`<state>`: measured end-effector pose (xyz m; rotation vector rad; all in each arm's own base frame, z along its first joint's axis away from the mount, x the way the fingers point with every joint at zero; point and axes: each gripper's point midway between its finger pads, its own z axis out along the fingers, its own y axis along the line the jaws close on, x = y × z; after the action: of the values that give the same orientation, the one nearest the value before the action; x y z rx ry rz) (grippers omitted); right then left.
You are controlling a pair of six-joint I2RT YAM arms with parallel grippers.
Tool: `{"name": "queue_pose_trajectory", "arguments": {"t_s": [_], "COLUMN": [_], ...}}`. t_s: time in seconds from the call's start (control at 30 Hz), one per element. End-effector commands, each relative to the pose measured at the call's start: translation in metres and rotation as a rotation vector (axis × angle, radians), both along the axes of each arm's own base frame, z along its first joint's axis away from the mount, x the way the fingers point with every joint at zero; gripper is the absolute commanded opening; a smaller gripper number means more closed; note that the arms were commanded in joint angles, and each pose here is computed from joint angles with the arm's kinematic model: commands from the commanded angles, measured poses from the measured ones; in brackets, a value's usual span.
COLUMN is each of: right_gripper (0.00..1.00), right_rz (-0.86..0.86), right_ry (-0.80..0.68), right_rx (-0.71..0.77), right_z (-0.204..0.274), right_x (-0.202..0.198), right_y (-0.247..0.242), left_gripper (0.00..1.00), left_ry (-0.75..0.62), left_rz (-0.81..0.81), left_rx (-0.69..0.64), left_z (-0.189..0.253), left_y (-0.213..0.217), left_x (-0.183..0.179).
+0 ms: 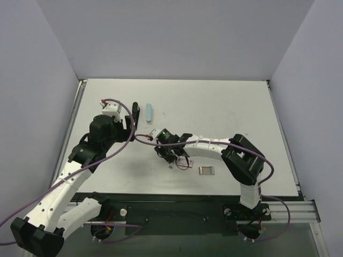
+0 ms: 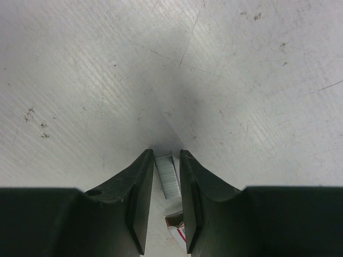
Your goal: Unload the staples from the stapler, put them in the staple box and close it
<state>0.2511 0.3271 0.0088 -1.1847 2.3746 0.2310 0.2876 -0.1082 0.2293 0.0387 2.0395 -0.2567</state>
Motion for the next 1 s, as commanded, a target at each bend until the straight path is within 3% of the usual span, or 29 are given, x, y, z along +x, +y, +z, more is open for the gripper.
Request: {"name": "queue_pose_trajectory", "arguments": {"t_s": [0.0,0.47,0.97], "right_gripper": [0.21,0.08,0.08], "right_rz": [-0.031,-0.122,-0.326], "right_ry": [-0.011,-0.131,-0.196], "right_rx": [-0.111,-0.077,0.123], "right_z": [-0.015,0.01,0.085], "right_x": [-0.006,0.008,0.02], "right_y": [-0.031,-0.037,-0.039], "left_gripper": [0.84,0.84,0.84], "left_ry": [-0.069,-0.098,-0.087], "left_rz": [-0.029,-0.046,-0.064], "left_rx": [-0.055,-0.123,-0.14], "left_z": [0.023,0.037,0.035], "left_y": [-0.007,-0.005,-0.008], "left_x": [0.002,-0.003,-0.003]}}
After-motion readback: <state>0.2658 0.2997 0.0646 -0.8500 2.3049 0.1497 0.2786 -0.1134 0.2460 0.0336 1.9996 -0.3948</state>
